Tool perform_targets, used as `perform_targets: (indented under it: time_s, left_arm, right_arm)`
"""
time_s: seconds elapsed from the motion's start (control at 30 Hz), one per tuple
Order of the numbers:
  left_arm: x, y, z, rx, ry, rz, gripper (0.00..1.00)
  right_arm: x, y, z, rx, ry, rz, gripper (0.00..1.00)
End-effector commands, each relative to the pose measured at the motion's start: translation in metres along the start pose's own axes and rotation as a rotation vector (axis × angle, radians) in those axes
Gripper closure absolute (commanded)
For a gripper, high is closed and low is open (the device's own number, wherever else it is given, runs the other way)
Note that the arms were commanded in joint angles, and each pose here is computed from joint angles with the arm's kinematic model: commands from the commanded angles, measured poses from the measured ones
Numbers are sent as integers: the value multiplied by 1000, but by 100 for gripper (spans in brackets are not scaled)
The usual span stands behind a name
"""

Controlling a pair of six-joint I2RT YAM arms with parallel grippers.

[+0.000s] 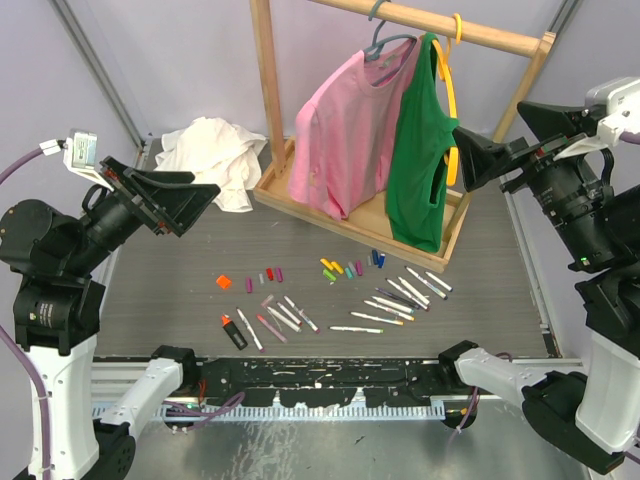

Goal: Open the pen caps
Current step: Reset both arms

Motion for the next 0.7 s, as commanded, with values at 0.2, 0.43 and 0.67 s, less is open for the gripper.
perform_targets:
  time_s: [0.2,0.43,0.67]
  left_arm:
    - [6,-6,-1,-54,-29,-63,2]
    - [6,-4,-2,-52,-28,-63,2]
    - [6,-3,-3,-50,-26,-60,2]
  right_arm:
    - [7,-5,2,-51,-41,-4,0]
    - [7,-8,3,-80,-40,-6,0]
    - [3,-9,4,-90,-27,7,0]
Point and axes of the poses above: each gripper's point midway between its finger pads, its own z axis back along the fingers, its own y axis along the line the jaws close on, x = y × z, the point moved 9 cm from there along z, back along the fingers, and after that the axes turned 7 degrees about z, right-handed, at the moved point
